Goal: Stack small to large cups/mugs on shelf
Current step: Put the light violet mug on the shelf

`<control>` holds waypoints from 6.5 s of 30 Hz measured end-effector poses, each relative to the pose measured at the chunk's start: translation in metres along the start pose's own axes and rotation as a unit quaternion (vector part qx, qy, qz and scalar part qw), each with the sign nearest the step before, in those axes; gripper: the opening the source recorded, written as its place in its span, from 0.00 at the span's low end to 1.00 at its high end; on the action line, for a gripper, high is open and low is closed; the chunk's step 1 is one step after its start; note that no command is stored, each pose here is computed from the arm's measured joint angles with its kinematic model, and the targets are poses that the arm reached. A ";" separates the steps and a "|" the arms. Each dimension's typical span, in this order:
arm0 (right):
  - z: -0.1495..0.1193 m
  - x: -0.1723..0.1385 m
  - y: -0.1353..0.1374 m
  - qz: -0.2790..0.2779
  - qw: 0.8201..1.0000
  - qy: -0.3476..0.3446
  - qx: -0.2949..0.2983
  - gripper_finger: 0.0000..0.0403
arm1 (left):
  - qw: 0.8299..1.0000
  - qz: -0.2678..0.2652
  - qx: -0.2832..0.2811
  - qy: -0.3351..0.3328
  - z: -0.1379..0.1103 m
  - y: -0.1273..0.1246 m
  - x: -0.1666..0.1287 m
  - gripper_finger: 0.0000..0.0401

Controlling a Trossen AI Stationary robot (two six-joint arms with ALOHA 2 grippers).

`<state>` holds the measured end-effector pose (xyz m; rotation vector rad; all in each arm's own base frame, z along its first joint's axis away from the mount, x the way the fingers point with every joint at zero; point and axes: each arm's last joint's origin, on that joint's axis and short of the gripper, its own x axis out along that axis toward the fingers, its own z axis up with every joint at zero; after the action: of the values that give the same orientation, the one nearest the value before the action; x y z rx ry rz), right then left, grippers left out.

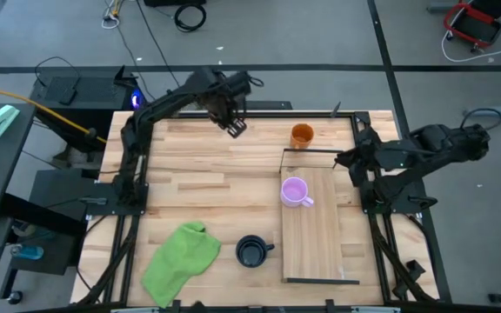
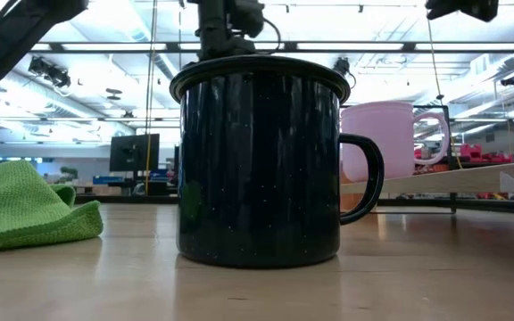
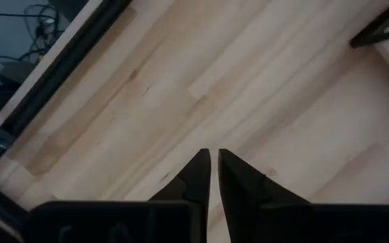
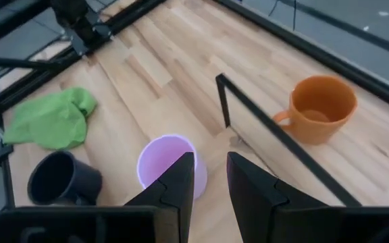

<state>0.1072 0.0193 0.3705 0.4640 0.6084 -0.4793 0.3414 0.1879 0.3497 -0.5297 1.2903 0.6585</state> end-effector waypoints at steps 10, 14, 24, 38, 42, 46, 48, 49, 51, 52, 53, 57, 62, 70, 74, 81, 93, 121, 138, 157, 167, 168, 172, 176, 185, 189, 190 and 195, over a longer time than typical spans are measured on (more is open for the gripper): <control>0.000 0.009 -0.001 -0.011 1.000 0.023 0.016 0.24 | 0.997 0.001 -0.067 -0.048 -0.008 0.057 -0.038 0.09; 0.003 0.017 0.000 -0.018 0.998 0.044 0.029 0.24 | 0.998 0.010 -0.063 -0.008 -0.021 0.062 -0.025 0.09; 0.011 0.056 0.007 -0.034 0.990 0.134 0.036 0.24 | 0.994 0.003 -0.111 0.023 -0.085 0.068 0.018 0.06; 0.009 0.124 0.028 -0.057 0.970 0.238 0.014 0.24 | 0.993 -0.007 -0.120 0.016 -0.146 0.058 0.063 0.08; 0.007 0.138 0.033 -0.061 0.966 0.251 0.011 0.25 | 0.994 -0.008 -0.111 0.022 -0.153 0.054 0.071 0.07; 0.004 0.151 0.036 -0.067 0.961 0.268 0.006 0.28 | 0.993 -0.009 -0.113 0.021 -0.155 0.050 0.078 0.09; 0.002 0.156 0.037 -0.073 0.958 0.276 0.003 0.28 | 0.994 -0.012 -0.111 0.015 -0.155 0.049 0.079 0.09; 0.001 0.158 0.037 -0.075 0.957 0.278 0.002 0.29 | 0.994 -0.011 -0.109 0.016 -0.156 0.048 0.080 0.10; 0.000 0.162 0.037 -0.080 0.956 0.283 -0.001 0.29 | 0.994 -0.013 -0.106 0.013 -0.155 0.046 0.080 0.10; 0.000 0.163 0.038 -0.081 0.955 0.285 -0.003 0.30 | 0.994 -0.014 -0.105 0.011 -0.155 0.046 0.080 0.10; -0.001 0.165 0.038 -0.083 0.954 0.288 -0.004 0.30 | 0.994 -0.015 -0.104 0.011 -0.155 0.045 0.080 0.10; -0.002 0.170 0.038 -0.090 0.952 0.291 -0.006 0.30 | 0.995 -0.016 -0.102 0.007 -0.155 0.044 0.080 0.09; -0.004 0.176 0.038 -0.104 0.950 0.295 -0.011 0.30 | 0.995 -0.016 -0.102 0.007 -0.155 0.044 0.080 0.09; -0.004 0.187 0.034 -0.121 0.945 0.302 -0.009 0.30 | 0.995 -0.016 -0.102 0.007 -0.155 0.044 0.080 0.09; -0.003 0.187 0.032 -0.128 0.946 0.297 -0.008 0.28 | 0.995 -0.016 -0.102 0.007 -0.155 0.044 0.080 0.07; 0.001 0.189 0.027 -0.130 0.946 0.297 -0.016 0.17 | 0.995 -0.017 -0.101 0.006 -0.154 0.044 0.080 0.09; 0.005 0.173 0.022 -0.100 0.945 0.299 -0.091 0.02 | 0.996 -0.020 -0.090 -0.004 -0.152 0.044 0.080 0.06; 0.001 0.154 -0.007 -0.036 0.927 0.319 -0.195 0.01 | 0.995 -0.043 -0.090 -0.012 -0.150 0.042 0.080 0.06; 0.008 0.154 -0.019 -0.012 0.930 0.300 -0.212 0.01 | 0.995 -0.049 -0.090 -0.015 -0.149 0.041 0.080 0.05; 0.008 0.159 -0.022 -0.003 0.924 0.314 -0.219 0.01 | 0.994 -0.062 -0.088 -0.012 -0.149 0.040 0.080 0.05; 0.002 0.164 -0.024 -0.004 0.926 0.313 -0.210 0.01 | 0.994 -0.062 -0.088 -0.013 -0.149 0.040 0.080 0.05; 0.002 0.164 -0.024 -0.004 0.926 0.313 -0.210 0.01 | 0.994 -0.062 -0.088 -0.013 -0.149 0.040 0.080 0.05; 0.002 0.165 -0.023 -0.005 0.927 0.312 -0.207 0.01 | 0.994 -0.062 -0.088 -0.013 -0.149 0.040 0.080 0.05; 0.002 0.165 -0.023 -0.005 0.927 0.312 -0.207 0.01 | 0.994 -0.062 -0.088 -0.013 -0.149 0.040 0.080 0.06; 0.002 0.165 -0.024 -0.006 0.927 0.311 -0.209 0.09 | 0.994 -0.062 -0.089 -0.013 -0.148 0.040 0.080 0.06; 0.003 0.165 -0.023 -0.004 0.928 0.308 -0.211 0.11 | 0.994 -0.062 -0.089 -0.013 -0.148 0.040 0.080 0.06; 0.003 0.165 -0.023 -0.004 0.928 0.307 -0.211 0.11 | 0.994 -0.062 -0.089 -0.013 -0.148 0.040 0.080 0.06; 0.004 0.166 -0.023 -0.002 0.930 0.301 -0.211 0.12 | 0.994 -0.062 -0.089 -0.013 -0.148 0.040 0.080 0.07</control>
<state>0.2158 -0.0480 0.2623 0.1891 1.2746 -0.1889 0.2212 0.1259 0.2413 -0.7382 1.1704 0.6781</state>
